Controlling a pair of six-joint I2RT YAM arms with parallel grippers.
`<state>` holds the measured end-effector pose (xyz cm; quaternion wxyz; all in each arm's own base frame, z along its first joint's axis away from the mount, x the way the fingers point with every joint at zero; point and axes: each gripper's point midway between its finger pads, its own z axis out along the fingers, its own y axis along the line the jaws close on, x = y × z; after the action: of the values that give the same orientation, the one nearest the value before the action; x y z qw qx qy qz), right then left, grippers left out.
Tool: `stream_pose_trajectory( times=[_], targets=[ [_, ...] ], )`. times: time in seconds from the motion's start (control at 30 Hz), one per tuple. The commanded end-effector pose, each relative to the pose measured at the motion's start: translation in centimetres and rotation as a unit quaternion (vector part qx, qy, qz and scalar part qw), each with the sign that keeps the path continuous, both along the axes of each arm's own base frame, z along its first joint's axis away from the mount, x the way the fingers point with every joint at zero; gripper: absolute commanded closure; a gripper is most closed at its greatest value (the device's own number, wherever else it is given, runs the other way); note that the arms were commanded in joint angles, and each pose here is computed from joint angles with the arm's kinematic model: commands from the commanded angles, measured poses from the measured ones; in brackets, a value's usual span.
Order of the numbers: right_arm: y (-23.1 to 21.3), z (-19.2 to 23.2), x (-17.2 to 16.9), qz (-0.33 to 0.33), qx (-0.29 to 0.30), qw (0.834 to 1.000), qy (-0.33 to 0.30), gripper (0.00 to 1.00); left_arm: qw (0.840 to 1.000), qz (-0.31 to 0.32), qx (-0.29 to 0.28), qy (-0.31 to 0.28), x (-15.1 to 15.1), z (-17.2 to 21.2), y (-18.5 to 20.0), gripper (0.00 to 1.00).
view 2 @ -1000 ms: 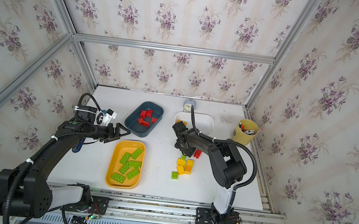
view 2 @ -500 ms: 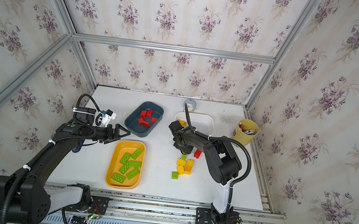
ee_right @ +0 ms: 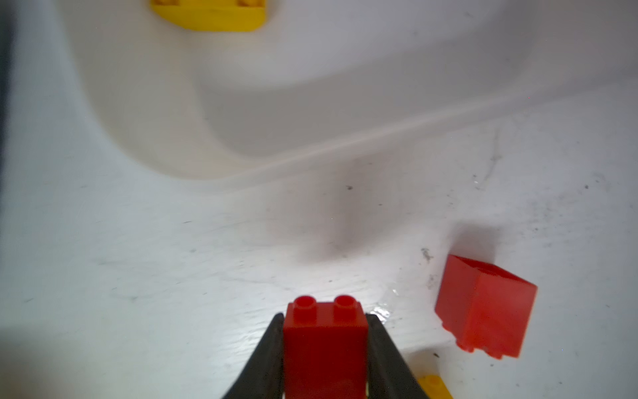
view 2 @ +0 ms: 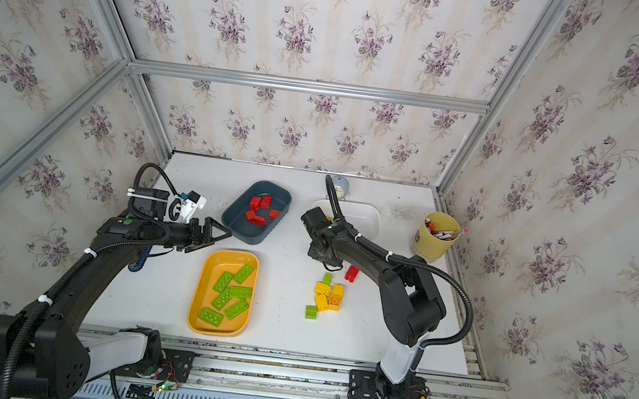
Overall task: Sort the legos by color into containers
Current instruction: 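Carry the red brick into the teal bin and open the right gripper, then return the right gripper to the pile and grasp a lime-green 2x2 brick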
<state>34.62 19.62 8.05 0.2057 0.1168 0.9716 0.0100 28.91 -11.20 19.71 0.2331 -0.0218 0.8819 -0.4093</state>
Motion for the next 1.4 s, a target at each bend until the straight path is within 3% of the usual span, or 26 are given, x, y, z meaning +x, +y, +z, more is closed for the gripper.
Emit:
stream_pose_trajectory(
  times=[0.0,0.2,0.37,0.57,0.7,0.8,0.93,1.13,1.37],
  targets=[
    [4.7,3.1,1.6,0.082,0.068,0.994,-0.040,0.75,1.000,-0.002,-0.007,-0.019,0.5,1.3,-0.1,0.01],
    [13.3,7.2,3.9,0.184,0.163,0.965,-0.097,0.76,0.999,0.002,-0.003,-0.034,1.0,2.9,0.0,0.01],
    [18.5,8.6,6.4,0.230,0.195,0.945,-0.126,0.76,0.999,0.005,0.005,-0.039,1.0,3.6,0.2,0.01],
    [21.0,7.2,10.2,0.250,0.155,0.944,-0.147,0.75,0.999,0.010,0.010,-0.042,1.0,3.9,0.4,0.01],
    [22.0,5.4,12.3,0.257,0.124,0.947,-0.147,0.66,0.999,0.010,0.011,-0.041,1.1,3.9,0.5,0.01],
    [22.4,4.9,13.3,0.262,0.112,0.947,-0.145,0.49,0.999,0.010,0.012,-0.041,1.1,3.9,0.5,0.01],
    [22.0,5.7,13.6,0.276,0.096,0.944,-0.150,0.35,0.999,0.010,0.014,-0.041,1.0,3.9,0.5,0.01],
    [18.1,7.6,11.2,0.278,0.103,0.947,-0.121,0.30,0.999,0.007,0.014,-0.037,0.9,3.5,0.6,0.01],
    [11.8,6.9,4.1,0.246,0.107,0.962,-0.043,0.27,1.000,0.004,0.015,-0.025,1.1,2.6,0.6,0.01]
  ],
)
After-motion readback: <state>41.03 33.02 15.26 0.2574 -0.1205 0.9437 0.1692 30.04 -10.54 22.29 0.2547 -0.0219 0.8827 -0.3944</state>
